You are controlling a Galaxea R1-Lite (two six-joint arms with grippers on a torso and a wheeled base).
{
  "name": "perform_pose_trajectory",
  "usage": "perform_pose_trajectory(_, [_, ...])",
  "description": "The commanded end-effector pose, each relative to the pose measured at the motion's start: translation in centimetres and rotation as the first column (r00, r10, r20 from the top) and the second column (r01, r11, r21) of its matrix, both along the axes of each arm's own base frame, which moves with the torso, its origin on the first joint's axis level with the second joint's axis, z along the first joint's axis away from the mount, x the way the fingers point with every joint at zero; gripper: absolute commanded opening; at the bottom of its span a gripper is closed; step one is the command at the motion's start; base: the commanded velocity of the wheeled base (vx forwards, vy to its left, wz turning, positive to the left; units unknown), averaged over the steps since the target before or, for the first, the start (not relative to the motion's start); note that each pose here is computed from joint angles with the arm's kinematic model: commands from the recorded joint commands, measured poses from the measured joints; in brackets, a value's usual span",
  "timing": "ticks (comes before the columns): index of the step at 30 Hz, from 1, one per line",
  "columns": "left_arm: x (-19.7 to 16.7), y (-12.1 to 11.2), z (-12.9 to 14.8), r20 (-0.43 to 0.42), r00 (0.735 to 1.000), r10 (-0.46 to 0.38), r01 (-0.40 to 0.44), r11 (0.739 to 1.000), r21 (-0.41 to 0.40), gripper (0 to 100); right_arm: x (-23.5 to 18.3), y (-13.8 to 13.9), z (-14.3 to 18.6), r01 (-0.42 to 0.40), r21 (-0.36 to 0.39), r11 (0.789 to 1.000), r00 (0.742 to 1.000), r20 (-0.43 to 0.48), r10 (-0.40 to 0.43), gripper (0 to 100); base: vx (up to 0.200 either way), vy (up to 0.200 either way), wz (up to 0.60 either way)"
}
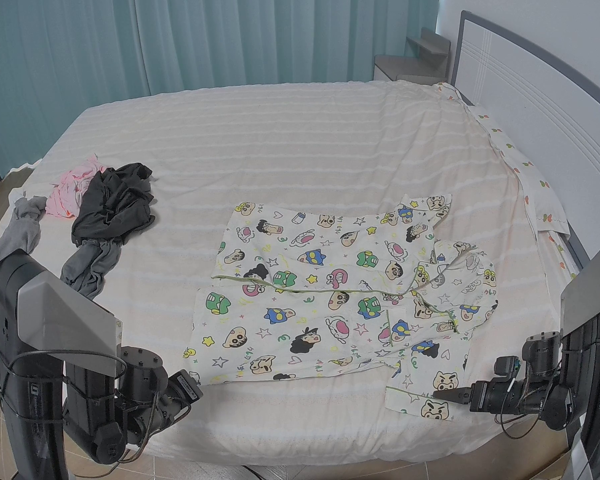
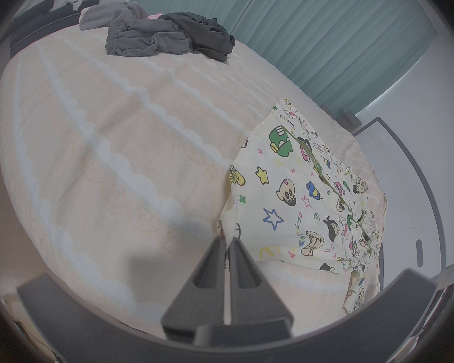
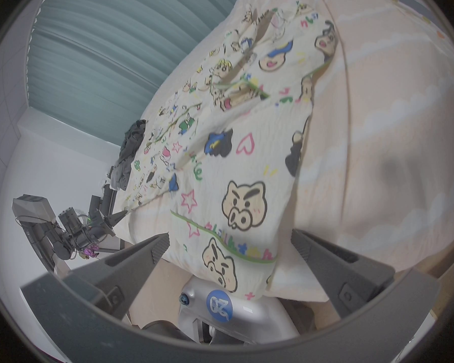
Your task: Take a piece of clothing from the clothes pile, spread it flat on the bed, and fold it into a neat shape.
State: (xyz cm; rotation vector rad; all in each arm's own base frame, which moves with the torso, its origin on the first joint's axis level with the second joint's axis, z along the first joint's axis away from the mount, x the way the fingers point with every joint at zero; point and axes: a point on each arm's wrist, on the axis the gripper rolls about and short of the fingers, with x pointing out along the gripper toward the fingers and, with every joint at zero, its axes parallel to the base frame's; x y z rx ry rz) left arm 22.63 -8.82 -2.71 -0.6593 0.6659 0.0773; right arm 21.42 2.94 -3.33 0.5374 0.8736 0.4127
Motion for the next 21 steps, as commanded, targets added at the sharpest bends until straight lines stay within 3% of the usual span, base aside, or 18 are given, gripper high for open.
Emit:
perform_pose_trajectory(1, [0.04,-0.03,-0.03,0.002,1.0,0.0,0.0,1.0,0.0,0,-0.55,0.14,-0.93,-0.009,-0.005,1.0,0.999,-0.052,0.009,100,0.0,0.0,0.0])
perform_pose_trajectory(9, [0.03,-0.06,-0.06,0.001,1.0,-0.001,0.001,1.0,0.0,0,-0.62,0.74,-0.76,-0.042,0.003,0.999,0.998,-0.045,0.042,100,0.0,0.0,0.0])
perform_pose_trajectory(10, [0.03,-0.06,-0.06,0.001,1.0,-0.001,0.001,1.0,0.0,0,-0.65,0.9,-0.76,-0.05,0.003,0.999,0.998,-0.045,0.05,0,0.0,0.0,0.0])
perform_pose_trajectory(21, [0.04,-0.02,-0.1,-0.001,1.0,0.0,0.0,1.0,0.001,0,-0.72,0.87,-1.15,-0.043,-0.005,0.999,0.997,-0.063,0.043,0,0.0,0.0,0.0])
